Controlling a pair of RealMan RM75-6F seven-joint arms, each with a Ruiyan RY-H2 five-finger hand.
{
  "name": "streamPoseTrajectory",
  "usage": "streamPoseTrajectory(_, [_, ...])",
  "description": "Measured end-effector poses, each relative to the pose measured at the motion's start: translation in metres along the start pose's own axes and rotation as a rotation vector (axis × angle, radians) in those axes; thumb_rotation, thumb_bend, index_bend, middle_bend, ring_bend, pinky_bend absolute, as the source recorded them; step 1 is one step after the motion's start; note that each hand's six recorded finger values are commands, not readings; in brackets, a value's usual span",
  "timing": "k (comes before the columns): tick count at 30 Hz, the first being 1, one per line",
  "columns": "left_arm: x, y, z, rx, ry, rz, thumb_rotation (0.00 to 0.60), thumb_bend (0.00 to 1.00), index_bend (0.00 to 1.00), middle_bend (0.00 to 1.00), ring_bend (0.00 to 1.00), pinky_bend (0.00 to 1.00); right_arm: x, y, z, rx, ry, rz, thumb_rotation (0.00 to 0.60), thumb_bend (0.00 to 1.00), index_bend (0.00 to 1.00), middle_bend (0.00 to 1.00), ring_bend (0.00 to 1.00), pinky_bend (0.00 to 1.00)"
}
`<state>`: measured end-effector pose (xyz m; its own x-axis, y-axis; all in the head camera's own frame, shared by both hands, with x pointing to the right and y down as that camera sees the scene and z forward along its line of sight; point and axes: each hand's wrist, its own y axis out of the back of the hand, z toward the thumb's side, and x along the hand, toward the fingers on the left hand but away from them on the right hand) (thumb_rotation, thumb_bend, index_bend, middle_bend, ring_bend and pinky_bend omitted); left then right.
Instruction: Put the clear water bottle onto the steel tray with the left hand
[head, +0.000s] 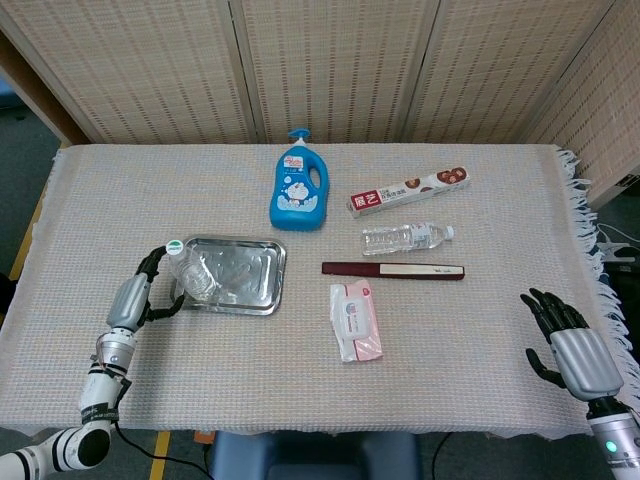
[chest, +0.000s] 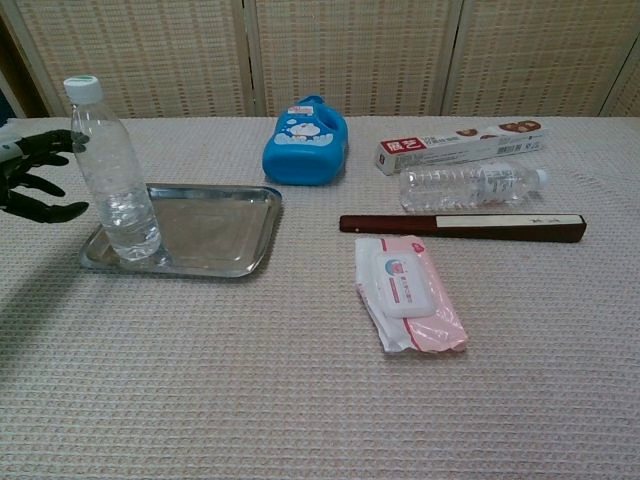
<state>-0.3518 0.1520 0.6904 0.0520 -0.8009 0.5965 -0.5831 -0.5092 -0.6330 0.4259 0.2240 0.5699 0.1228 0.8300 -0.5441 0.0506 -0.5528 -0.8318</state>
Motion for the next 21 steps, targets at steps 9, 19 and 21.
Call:
streamPoseTrajectory(9, [-0.012,0.025,-0.023,0.139,0.006,0.09,0.6,0.37,0.0,0.0,0.0,0.19,0.0,0.0,0.0,-0.001,-0.003,0.001,0.6,0.18,0.0,0.0,0.0,0.15])
streamPoseTrajectory(19, [-0.051,0.065,-0.057,0.552,-0.094,0.224,0.6,0.38,0.0,0.0,0.0,0.18,-0.004,-0.002,-0.001,-0.001,-0.012,0.005,0.6,0.18,0.0,0.0,0.0,0.15])
streamPoseTrajectory(21, [-0.061,0.07,-0.064,0.63,-0.114,0.245,0.6,0.38,0.0,0.0,0.0,0.17,-0.005,-0.003,-0.001,0.0,-0.015,0.007,0.6,0.18,0.0,0.0,0.0,0.15])
